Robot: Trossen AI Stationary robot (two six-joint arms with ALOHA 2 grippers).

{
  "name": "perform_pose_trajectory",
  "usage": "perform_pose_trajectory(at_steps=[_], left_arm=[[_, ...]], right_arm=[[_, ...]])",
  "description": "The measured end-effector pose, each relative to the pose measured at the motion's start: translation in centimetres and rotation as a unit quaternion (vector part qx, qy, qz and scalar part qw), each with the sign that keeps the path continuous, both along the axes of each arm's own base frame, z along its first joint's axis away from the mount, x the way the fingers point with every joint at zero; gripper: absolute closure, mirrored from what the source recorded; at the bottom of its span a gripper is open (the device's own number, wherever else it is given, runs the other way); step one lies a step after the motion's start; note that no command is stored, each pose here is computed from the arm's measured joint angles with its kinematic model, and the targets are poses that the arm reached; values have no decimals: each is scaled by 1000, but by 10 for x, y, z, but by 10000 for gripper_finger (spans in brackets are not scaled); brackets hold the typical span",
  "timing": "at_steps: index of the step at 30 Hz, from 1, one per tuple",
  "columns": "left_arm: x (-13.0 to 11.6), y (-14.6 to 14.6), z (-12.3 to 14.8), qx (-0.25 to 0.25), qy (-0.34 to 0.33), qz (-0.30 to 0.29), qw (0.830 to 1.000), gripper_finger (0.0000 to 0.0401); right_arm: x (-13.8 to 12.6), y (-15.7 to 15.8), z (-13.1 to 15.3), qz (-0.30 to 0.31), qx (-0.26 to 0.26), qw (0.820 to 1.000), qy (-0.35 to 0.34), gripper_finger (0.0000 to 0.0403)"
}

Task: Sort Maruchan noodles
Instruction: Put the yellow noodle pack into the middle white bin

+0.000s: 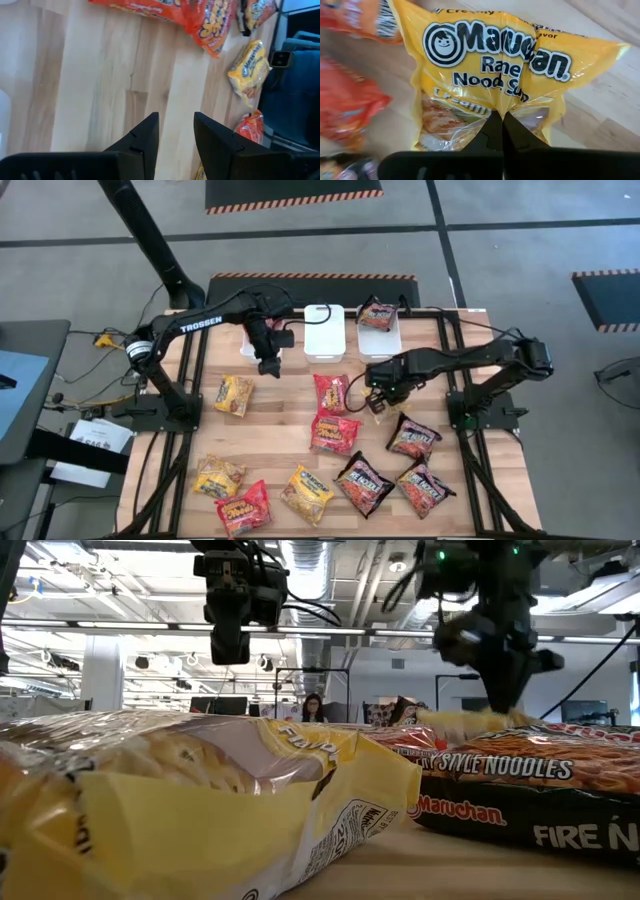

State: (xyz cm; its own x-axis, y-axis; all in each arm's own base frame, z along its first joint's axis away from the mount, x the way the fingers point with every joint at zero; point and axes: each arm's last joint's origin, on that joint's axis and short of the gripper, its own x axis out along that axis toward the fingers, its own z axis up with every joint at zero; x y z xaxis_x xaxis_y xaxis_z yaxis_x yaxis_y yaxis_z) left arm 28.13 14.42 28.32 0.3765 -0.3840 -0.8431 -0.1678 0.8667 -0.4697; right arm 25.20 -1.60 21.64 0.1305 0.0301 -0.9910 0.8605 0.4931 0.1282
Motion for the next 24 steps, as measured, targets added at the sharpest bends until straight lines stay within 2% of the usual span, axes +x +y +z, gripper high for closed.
perform_pose_trajectory(at_steps=[5, 12, 18, 24], left_arm=[[-5, 0, 7, 7, -14, -1, 1000, 294], [-26, -1, 37, 39, -68, 15, 997, 294], [-43, -6, 63, 68, -118, 36, 990, 294], [-61, -16, 84, 114, -145, 55, 981, 294]], right_arm=[[6, 3, 23, 1, -21, 1000, -10, 401], [21, -8, 56, -10, -78, 994, -79, 402], [38, -30, 72, -12, -133, 974, -183, 401], [54, -57, 81, -4, -182, 945, -272, 401]])
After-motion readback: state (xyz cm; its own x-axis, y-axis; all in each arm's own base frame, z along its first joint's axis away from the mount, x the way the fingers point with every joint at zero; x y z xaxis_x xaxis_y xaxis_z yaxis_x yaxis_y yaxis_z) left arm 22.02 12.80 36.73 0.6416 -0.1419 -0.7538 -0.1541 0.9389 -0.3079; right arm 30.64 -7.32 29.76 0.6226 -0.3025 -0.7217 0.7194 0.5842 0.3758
